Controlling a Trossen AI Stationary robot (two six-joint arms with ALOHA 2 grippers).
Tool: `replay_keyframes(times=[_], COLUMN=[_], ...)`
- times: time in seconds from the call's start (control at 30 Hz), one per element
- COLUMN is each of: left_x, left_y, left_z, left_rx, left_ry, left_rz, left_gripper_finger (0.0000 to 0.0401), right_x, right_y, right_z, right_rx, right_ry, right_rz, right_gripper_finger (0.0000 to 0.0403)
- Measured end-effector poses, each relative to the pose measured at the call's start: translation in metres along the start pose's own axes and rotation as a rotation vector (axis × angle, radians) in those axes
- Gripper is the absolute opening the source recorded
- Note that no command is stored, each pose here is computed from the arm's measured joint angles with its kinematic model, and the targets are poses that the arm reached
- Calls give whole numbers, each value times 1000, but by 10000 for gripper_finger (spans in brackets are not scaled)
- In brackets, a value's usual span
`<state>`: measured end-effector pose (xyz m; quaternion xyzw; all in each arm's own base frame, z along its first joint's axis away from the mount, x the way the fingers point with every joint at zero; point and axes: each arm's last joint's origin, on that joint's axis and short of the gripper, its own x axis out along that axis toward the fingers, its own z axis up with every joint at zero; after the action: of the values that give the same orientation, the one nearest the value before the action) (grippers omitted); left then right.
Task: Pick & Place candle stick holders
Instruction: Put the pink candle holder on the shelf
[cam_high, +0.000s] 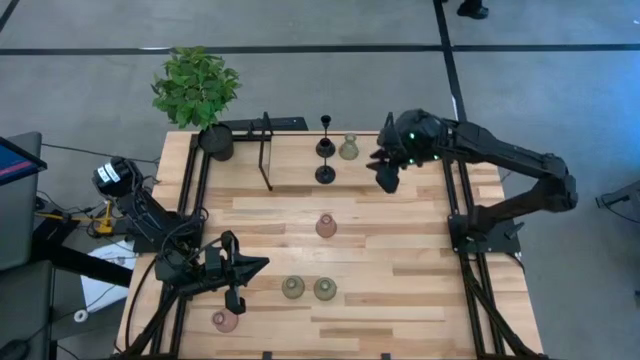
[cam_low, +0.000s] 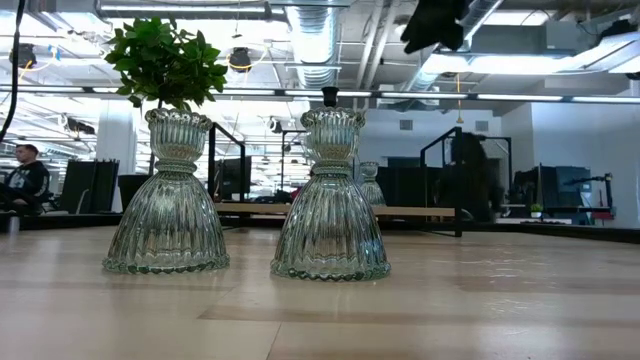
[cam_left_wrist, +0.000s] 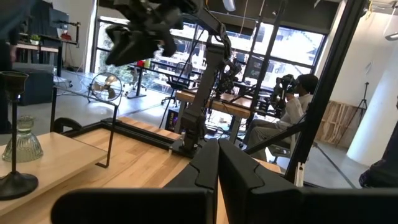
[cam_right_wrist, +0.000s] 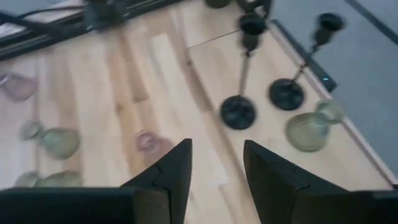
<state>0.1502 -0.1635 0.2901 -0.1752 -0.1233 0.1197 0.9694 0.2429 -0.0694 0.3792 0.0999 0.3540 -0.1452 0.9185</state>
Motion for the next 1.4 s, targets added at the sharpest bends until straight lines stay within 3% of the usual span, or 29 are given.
replay_keyframes(times=[0.47,0.7,0.8,1.0,1.2,1.4], left_x=[0,0,2,15,25,31], left_y=[0,0,2,11,18,21], left_z=[0,0,-4,-13,-17,-21], left_rx=[4,5,42,72,130,179], left_ry=[2,2,20,36,39,58], left_rz=[0,5,59,143,190,143], left_gripper_finger=[10,10,10,10,9,5], right_x=[7,31,42,42,15,-17], right_y=[62,85,94,113,120,118], right_z=[-22,-33,-37,-38,-38,-39], right_rx=[-74,-111,-124,-179,-204,-122], right_ry=[113,208,231,133,5,-100], right_rz=[159,181,154,47,-20,-51], right_gripper_finger=[108,107,105,65,6,11])
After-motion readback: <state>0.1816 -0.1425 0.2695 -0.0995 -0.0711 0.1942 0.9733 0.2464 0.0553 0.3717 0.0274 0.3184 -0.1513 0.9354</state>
